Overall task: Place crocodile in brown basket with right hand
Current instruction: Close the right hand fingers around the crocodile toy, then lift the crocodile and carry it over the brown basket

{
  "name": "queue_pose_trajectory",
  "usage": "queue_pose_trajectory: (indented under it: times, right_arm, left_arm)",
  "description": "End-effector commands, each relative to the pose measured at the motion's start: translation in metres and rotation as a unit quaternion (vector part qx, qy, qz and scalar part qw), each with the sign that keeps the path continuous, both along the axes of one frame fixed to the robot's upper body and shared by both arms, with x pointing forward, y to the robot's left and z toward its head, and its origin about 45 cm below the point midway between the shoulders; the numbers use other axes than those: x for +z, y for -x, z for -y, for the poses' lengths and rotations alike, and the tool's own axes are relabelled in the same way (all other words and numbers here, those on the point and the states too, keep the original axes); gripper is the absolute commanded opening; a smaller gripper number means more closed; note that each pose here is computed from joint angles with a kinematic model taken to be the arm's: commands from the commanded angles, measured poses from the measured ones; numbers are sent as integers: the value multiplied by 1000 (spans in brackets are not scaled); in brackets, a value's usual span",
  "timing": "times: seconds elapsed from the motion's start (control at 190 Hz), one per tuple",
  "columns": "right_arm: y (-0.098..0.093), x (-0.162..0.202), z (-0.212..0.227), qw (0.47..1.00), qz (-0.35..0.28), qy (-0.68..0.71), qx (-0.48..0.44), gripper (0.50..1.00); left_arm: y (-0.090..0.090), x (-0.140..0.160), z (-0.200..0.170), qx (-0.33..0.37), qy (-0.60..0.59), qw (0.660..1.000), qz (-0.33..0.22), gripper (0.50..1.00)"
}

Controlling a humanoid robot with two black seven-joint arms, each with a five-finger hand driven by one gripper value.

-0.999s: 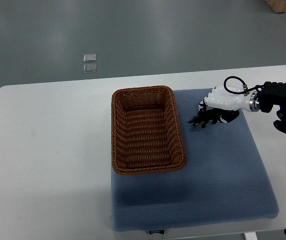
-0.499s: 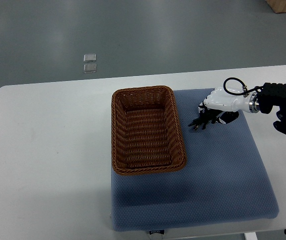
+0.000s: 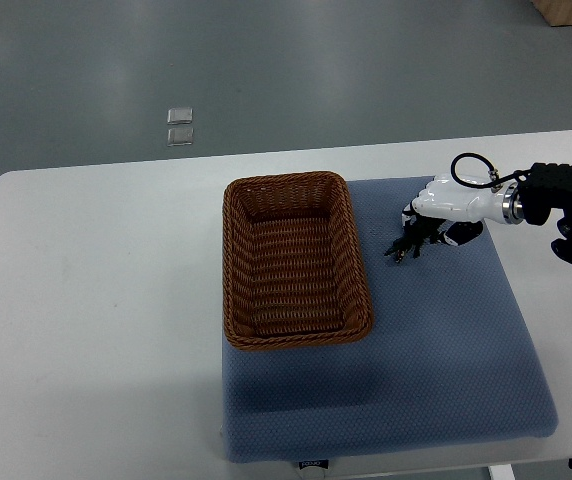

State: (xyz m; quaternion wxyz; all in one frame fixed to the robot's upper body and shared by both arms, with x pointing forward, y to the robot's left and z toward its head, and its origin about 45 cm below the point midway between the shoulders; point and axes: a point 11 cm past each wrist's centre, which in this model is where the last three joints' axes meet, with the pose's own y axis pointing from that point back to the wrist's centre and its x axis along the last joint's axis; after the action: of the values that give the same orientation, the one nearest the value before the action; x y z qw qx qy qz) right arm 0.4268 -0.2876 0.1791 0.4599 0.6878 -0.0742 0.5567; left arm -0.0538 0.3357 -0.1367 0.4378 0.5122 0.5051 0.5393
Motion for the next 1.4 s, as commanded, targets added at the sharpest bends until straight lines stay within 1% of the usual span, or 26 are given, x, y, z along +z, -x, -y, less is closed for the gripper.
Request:
queue_pose_trajectory:
  times: [0.0, 0.221, 0.368, 0.673, 0.836, 0.878, 0.962, 1.056, 1.172, 1.198, 1.314, 1.393]
  right_arm:
    - [-3, 5, -1, 1000, 2, -7, -5, 500]
    - [-4, 7, -1, 1000, 1, -11, -9, 500]
    - [-7, 10, -2, 1000, -10, -8, -14, 500]
    - [-24, 43, -2, 999, -4, -31, -33, 500]
    - [-28, 52, -2, 998, -4, -39, -39, 500]
    - [-29, 53, -4, 998, -4, -45, -39, 500]
    - [-36, 69, -10, 998, 7, -49, -35, 500]
    - [-39, 78, -15, 998, 3, -50, -30, 500]
    - [-45, 99, -35, 998, 11, -54, -10, 500]
    - [-45, 99, -40, 998, 10, -55, -5, 500]
    - [-41, 102, -85, 997, 0, -72, 37, 500]
    - [-37, 97, -111, 995, -10, -77, 58, 500]
  left_arm:
    - [0, 0, 0, 0, 0, 1000, 0, 1000]
    - [0, 0, 0, 0, 0, 1000, 0, 1000]
    - [0, 0, 0, 0, 0, 1000, 0, 1000]
    - [0, 0, 0, 0, 0, 1000, 0, 1000]
    - [0, 0, 0, 0, 0, 1000, 0, 1000]
    - [0, 0, 0, 0, 0, 1000, 0, 1000]
    - [0, 0, 0, 0, 0, 1000, 0, 1000]
    - [0, 0, 0, 0, 0, 1000, 0, 1000]
    - [0, 0, 0, 0, 0, 1000, 0, 1000]
    - [0, 0, 0, 0, 0, 1000, 0, 1000]
    - [0, 0, 0, 0, 1, 1000, 0, 1000]
    - [0, 0, 0, 0, 0, 1000, 0, 1000]
